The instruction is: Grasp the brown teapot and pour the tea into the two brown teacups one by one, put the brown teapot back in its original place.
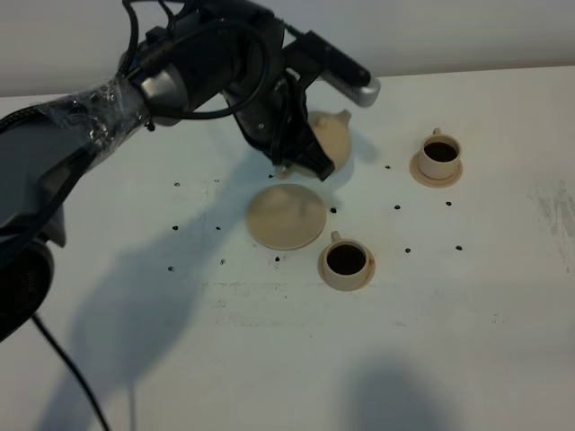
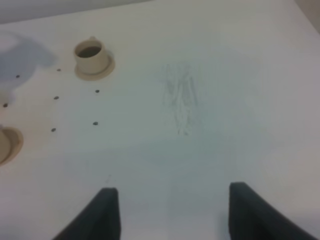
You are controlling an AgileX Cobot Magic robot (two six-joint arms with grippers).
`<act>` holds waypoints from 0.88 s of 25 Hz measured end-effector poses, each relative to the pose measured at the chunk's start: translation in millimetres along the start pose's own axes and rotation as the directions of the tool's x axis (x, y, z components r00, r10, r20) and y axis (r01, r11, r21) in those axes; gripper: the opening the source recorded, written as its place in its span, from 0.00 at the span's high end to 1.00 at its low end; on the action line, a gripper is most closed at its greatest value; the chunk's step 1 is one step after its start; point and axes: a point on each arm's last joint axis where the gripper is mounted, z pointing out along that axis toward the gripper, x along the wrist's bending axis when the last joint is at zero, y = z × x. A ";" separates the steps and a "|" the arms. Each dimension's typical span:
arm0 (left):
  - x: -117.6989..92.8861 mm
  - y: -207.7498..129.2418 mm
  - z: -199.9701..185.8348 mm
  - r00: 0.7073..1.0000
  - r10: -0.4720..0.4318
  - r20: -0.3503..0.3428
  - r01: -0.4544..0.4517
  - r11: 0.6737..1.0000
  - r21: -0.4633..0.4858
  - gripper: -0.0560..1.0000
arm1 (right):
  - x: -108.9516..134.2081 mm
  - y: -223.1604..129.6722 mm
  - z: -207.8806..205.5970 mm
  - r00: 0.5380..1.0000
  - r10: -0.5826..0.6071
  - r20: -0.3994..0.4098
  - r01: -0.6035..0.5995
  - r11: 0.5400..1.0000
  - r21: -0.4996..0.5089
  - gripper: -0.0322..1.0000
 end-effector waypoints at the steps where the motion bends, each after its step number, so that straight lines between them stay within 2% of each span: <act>1: -1.3 -3.9 2.2 1.000 -0.001 0.001 0.001 1.000 0.000 0.86 | 0.0 0.0 0.0 1.000 0.000 0.000 0.000 1.000 0.000 0.51; 9: -9.5 -38.9 8.3 1.000 -0.021 0.007 0.021 1.000 -0.005 0.86 | 0.0 0.0 0.0 1.000 0.000 0.000 0.000 1.000 0.000 0.51; 17: 2.7 -70.2 10.2 0.996 -0.089 -0.002 0.089 0.996 -0.007 0.86 | 0.0 0.0 0.0 1.000 -0.002 0.000 0.002 1.000 0.000 0.51; 22: 5.4 -76.8 16.1 0.994 -0.113 0.007 0.113 0.994 -0.002 0.86 | 0.0 0.0 0.0 1.000 -0.001 0.000 0.001 1.000 0.000 0.51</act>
